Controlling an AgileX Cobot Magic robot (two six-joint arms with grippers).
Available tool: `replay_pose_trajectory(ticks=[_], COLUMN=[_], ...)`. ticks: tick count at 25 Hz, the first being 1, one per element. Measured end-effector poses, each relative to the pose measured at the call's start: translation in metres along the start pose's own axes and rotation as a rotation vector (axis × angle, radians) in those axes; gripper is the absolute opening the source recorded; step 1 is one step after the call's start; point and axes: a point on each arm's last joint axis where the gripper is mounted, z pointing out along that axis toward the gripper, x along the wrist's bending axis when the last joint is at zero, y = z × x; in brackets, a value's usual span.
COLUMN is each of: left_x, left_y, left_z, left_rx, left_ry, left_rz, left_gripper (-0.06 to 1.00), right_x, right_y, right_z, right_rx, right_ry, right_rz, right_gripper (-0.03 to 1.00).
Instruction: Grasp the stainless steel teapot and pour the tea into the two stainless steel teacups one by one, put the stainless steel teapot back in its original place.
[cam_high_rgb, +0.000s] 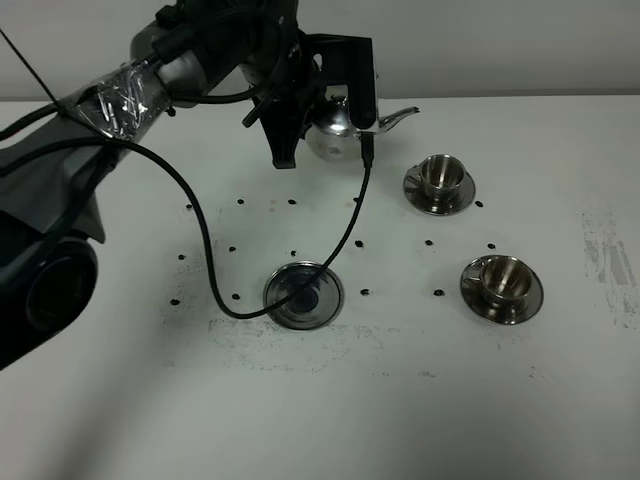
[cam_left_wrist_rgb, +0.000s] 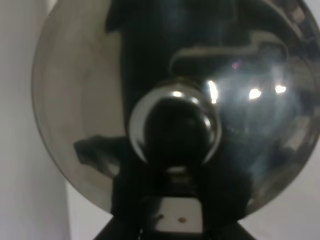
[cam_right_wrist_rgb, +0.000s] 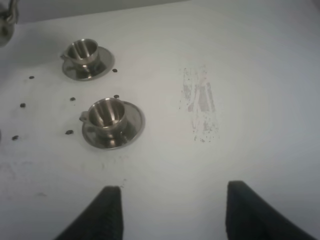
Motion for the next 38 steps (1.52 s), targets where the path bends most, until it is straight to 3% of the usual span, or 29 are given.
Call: replay_pose_trajectory(ticks=[9, 18, 38], left_x=[-0.002, -0.006, -0.011], left_y=[-0.002, 0.007, 0.039], left_z=[0.029, 0.052, 0.058], left_rx=[0.052, 0.105, 0.133], left_ry=[0.002, 0.084, 0.257], left_rz=[0.043, 0.155, 0.336], left_gripper=[0.19, 0.19, 0.19], right_x=[0.0, 0.0, 0.0], right_y=[0.0, 0.0, 0.0], right_z=[0.0, 0.0, 0.0], right_rx=[0.0, 0.0, 0.0], right_ry=[0.0, 0.0, -0.003], right_rz=[0.0, 0.0, -0.001], right_gripper=[0.45, 0.45, 0.45])
